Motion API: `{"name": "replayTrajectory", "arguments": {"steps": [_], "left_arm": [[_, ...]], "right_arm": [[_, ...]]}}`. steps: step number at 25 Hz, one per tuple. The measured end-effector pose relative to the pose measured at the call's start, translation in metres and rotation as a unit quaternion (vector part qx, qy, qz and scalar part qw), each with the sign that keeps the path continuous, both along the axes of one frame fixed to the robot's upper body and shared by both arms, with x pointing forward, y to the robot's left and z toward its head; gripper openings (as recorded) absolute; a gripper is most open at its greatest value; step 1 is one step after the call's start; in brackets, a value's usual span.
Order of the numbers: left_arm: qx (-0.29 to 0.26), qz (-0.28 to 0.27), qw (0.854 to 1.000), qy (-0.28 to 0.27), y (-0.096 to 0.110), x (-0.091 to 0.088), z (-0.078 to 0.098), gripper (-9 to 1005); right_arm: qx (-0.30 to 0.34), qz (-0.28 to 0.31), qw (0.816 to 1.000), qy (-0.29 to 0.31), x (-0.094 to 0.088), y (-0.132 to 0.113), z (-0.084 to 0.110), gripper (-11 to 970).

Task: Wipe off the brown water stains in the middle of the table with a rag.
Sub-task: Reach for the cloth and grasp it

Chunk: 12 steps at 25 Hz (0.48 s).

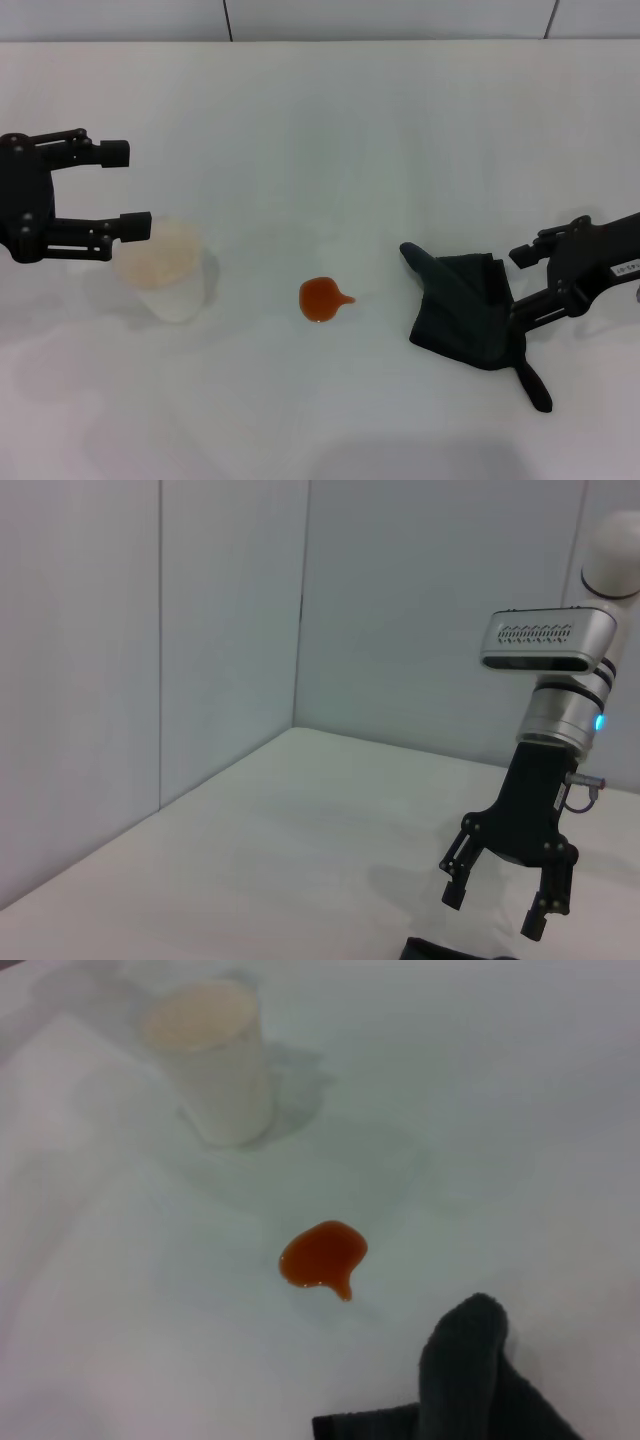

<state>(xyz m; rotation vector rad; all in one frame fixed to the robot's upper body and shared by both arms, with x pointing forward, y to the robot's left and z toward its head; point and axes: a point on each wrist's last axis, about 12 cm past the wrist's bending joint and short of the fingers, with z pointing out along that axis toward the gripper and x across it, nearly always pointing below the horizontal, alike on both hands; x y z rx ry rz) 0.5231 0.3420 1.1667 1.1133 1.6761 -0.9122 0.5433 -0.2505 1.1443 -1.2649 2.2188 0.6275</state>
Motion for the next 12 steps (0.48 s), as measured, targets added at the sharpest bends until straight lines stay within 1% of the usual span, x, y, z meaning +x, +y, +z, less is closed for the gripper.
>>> {"name": "replayTrajectory", "arguments": {"steps": [6, 12], "left_arm": [[0.004, -0.005, 1.000, -0.009, -0.001, 0.000, 0.000, 892], [0.005, -0.007, 1.000, -0.011, -0.002, 0.001, 0.001, 892]], "right_arm": [[-0.005, 0.001, 1.000, 0.004, 0.000, 0.008, -0.004, 868], [-0.025, -0.010, 1.000, -0.009, 0.008, 0.015, -0.003, 868]]}}
